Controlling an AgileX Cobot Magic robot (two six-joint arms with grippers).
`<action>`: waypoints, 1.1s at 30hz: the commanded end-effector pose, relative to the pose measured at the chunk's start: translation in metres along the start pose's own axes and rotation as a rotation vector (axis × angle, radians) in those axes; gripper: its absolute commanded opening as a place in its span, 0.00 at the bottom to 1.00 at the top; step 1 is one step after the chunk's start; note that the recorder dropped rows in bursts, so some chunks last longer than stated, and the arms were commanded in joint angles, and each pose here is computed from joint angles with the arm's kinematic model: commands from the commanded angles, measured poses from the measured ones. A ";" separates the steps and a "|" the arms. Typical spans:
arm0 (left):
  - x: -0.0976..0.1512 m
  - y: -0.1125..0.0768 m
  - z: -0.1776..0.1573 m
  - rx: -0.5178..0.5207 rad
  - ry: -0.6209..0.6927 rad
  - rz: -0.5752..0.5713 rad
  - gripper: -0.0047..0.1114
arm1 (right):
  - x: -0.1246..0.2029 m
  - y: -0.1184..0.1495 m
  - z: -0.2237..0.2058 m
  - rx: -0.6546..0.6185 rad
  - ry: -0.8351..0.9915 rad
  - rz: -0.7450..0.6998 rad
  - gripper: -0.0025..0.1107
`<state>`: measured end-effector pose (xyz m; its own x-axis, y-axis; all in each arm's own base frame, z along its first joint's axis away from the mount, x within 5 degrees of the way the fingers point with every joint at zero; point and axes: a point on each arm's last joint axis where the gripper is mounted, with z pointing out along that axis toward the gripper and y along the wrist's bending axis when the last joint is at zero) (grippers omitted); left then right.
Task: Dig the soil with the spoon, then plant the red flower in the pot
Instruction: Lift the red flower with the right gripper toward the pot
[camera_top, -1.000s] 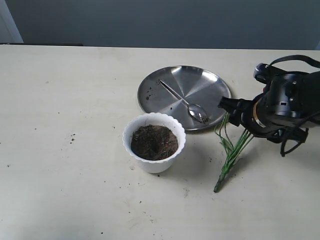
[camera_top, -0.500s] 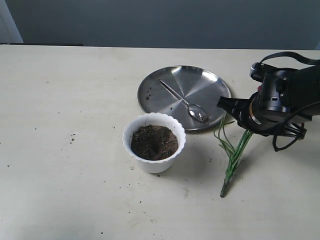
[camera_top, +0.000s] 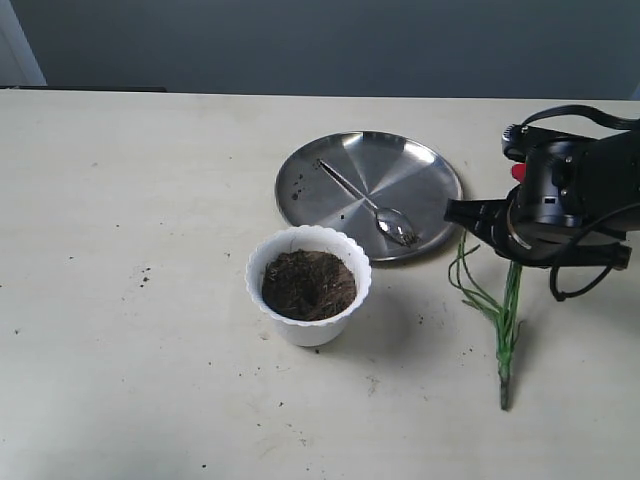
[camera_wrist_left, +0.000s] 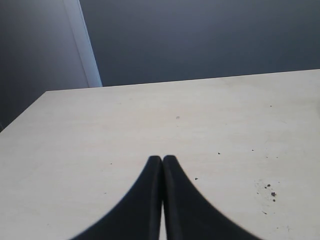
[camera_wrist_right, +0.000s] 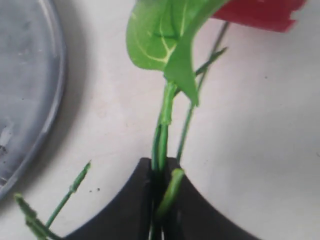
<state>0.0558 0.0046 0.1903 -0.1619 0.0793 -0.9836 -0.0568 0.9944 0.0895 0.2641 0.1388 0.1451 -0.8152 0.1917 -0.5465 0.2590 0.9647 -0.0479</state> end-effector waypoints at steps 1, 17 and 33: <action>-0.002 0.000 -0.001 0.007 -0.013 -0.009 0.04 | -0.004 -0.007 0.000 0.073 -0.029 -0.056 0.02; -0.002 0.000 -0.001 0.007 -0.013 -0.009 0.04 | -0.024 -0.009 -0.034 -0.052 -0.136 -0.069 0.02; -0.002 0.000 -0.001 0.007 -0.013 -0.009 0.04 | 0.016 0.007 0.023 -0.014 0.095 -0.350 0.37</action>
<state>0.0558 0.0046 0.1903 -0.1619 0.0793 -0.9836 -0.0568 0.9944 0.0895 0.2625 0.1448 0.1193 -0.9005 -0.1028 -0.4225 -0.0226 0.9814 -0.1905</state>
